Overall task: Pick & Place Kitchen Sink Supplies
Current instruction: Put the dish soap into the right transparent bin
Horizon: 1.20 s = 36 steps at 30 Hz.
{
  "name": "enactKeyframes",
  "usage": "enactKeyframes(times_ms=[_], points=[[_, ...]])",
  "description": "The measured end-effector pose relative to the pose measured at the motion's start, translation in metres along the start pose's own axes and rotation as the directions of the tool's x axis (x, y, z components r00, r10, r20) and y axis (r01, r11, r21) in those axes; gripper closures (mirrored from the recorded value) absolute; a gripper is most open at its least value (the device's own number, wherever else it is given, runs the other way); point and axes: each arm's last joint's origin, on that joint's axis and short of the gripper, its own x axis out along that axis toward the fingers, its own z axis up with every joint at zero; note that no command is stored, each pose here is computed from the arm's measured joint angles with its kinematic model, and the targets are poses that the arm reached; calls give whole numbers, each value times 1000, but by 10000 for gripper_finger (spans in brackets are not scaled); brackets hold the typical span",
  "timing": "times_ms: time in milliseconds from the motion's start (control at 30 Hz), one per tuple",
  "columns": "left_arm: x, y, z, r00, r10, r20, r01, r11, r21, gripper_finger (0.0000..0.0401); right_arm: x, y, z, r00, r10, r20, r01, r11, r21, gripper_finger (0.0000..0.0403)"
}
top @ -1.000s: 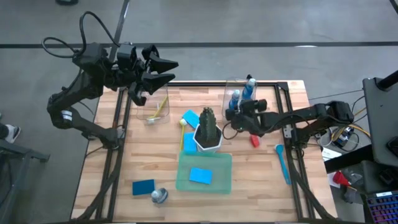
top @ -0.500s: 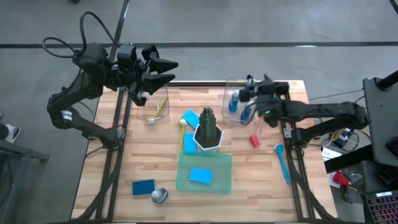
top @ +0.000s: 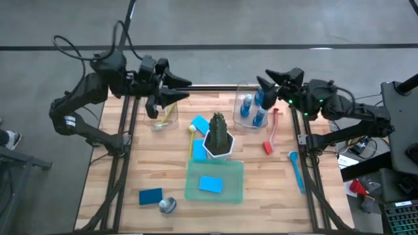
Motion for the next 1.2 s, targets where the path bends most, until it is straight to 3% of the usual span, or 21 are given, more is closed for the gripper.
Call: enactKeyframes(times_ms=[133,300,433,567,733,833,1033,1200], points=[[-1,0,-11,991,-45,-127,33,995,-98,206,-5,7,18,976,216,3,-216,976,27,179],[-5,-5,-27,937,-181,-300,80,944,-319,206,-11,10,34,938,347,22,-348,937,32,179],[-9,-17,-47,854,-230,-466,0,896,-444,207,-14,11,35,910,415,13,-415,909,16,176],[-10,-32,-70,731,-271,-626,-164,821,-547,207,-15,11,33,894,448,-23,-448,894,11,175],[-8,-58,-98,567,-219,-794,-374,790,-485,207,-15,12,28,885,462,-63,-463,887,4,179],[2,-75,-114,493,-197,-847,-461,767,-447,206,-16,13,26,877,475,-73,-477,879,-7,179],[24,-114,-151,356,-199,-913,-528,763,-372,199,-18,13,27,858,508,-76,-510,860,-11,179],[40,-139,-183,281,-128,-951,-576,770,-274,188,-23,10,30,839,540,-72,-541,841,-6,179]])
